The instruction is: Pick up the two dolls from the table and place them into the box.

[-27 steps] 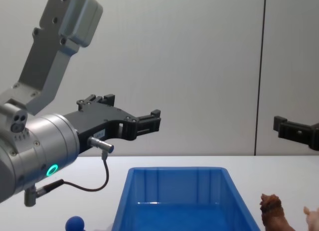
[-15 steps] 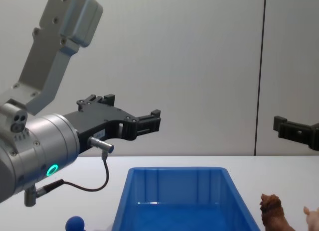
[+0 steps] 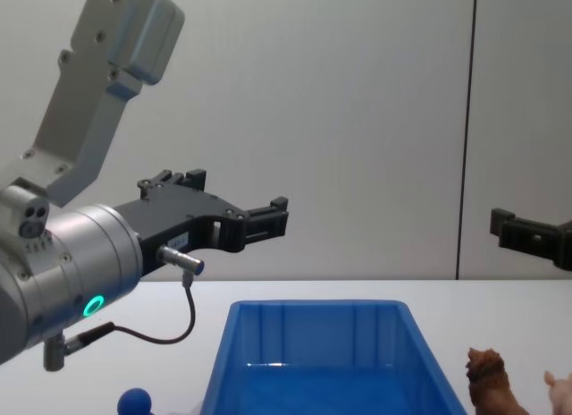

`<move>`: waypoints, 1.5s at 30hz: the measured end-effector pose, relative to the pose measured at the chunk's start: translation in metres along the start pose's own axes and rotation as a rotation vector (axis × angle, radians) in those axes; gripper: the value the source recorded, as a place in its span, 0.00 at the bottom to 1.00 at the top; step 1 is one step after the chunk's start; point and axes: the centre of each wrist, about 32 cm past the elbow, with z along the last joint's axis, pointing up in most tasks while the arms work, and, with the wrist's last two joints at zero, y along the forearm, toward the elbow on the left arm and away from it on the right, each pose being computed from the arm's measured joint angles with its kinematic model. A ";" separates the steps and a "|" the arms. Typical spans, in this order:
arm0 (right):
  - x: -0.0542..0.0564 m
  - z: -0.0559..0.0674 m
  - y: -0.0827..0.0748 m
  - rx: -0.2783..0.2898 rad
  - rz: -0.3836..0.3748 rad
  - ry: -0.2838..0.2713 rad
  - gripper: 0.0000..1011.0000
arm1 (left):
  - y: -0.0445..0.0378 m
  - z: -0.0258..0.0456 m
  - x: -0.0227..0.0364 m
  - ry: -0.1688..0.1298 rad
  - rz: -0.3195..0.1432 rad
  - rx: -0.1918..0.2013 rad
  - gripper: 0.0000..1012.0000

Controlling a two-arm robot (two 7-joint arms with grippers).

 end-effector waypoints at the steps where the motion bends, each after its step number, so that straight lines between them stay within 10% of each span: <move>1: 0.000 0.000 0.000 0.000 0.000 0.000 0.99 | 0.0000 0.0000 0.0000 0.000 0.000 0.000 0.99; 24: 0.001 0.000 0.001 -0.012 -0.011 0.002 0.99 | 0.0000 0.0000 0.0000 0.000 0.000 0.000 0.99; 45: 0.000 -0.007 0.001 -0.188 -0.110 0.017 0.99 | 0.0000 0.0000 0.0000 0.000 0.000 0.000 0.99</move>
